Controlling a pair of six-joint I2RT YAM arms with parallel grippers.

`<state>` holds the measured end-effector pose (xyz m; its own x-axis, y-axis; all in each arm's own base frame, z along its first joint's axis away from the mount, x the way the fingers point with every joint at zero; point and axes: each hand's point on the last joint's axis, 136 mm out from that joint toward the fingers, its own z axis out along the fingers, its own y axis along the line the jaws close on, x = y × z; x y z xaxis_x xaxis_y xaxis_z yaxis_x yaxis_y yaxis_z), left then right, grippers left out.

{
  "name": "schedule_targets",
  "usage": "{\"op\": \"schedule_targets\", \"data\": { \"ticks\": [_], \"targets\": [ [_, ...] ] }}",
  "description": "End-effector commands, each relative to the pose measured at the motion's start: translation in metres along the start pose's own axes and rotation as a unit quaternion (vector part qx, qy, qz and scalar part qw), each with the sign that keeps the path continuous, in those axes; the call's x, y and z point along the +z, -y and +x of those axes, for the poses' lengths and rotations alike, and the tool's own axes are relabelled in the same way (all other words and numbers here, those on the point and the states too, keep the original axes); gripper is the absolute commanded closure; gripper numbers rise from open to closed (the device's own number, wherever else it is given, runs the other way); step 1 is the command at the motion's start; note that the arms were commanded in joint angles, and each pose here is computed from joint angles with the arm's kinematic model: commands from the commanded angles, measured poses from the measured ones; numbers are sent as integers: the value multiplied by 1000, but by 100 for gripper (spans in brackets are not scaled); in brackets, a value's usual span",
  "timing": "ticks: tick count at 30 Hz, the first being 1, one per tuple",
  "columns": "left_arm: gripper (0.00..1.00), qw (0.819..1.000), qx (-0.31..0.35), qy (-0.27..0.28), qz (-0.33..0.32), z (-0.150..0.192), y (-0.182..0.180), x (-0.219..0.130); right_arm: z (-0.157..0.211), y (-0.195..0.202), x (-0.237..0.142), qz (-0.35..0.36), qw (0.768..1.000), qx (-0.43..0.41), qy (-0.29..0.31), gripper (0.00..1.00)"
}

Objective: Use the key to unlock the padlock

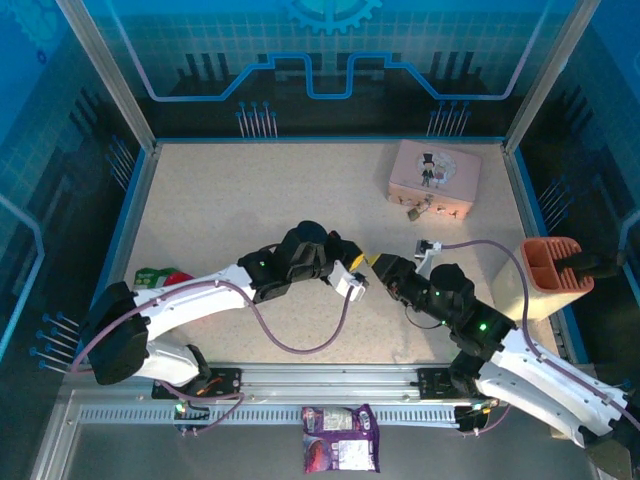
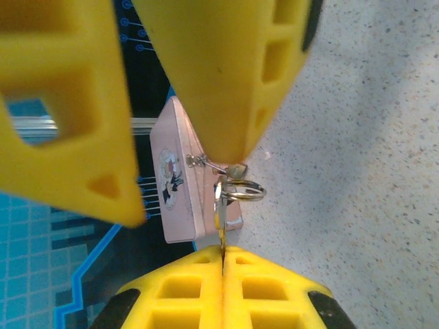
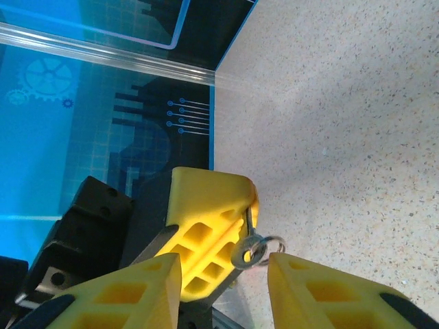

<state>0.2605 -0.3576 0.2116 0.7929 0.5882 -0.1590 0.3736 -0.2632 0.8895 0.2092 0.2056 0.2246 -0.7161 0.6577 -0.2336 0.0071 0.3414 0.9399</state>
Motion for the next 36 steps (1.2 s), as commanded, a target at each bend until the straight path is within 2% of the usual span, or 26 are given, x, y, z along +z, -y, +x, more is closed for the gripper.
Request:
{"op": "schedule_targets", "data": {
  "ticks": [1, 12, 22, 33, 36],
  "targets": [
    [100, 1000, 13, 2, -23, -4, -7, 4, -2, -8, 1, -20, 1000, 22, 11, 63],
    [100, 999, -4, 9, -34, -7, -5, 3, -5, -2, -2, -21, 999, 34, 26, 73],
    [100, 998, -13, 17, -52, -13, -7, 3, -7, -6, -1, -27, 999, 32, 30, 77],
    [100, 997, -27, 16, -72, -12, -9, 4, -8, -6, -1, -26, 999, 27, 31, 94],
    [90, 994, -50, 26, -90, -14, -14, 1, -10, -3, -3, -18, 999, 18, 35, 99]
  ]
}}
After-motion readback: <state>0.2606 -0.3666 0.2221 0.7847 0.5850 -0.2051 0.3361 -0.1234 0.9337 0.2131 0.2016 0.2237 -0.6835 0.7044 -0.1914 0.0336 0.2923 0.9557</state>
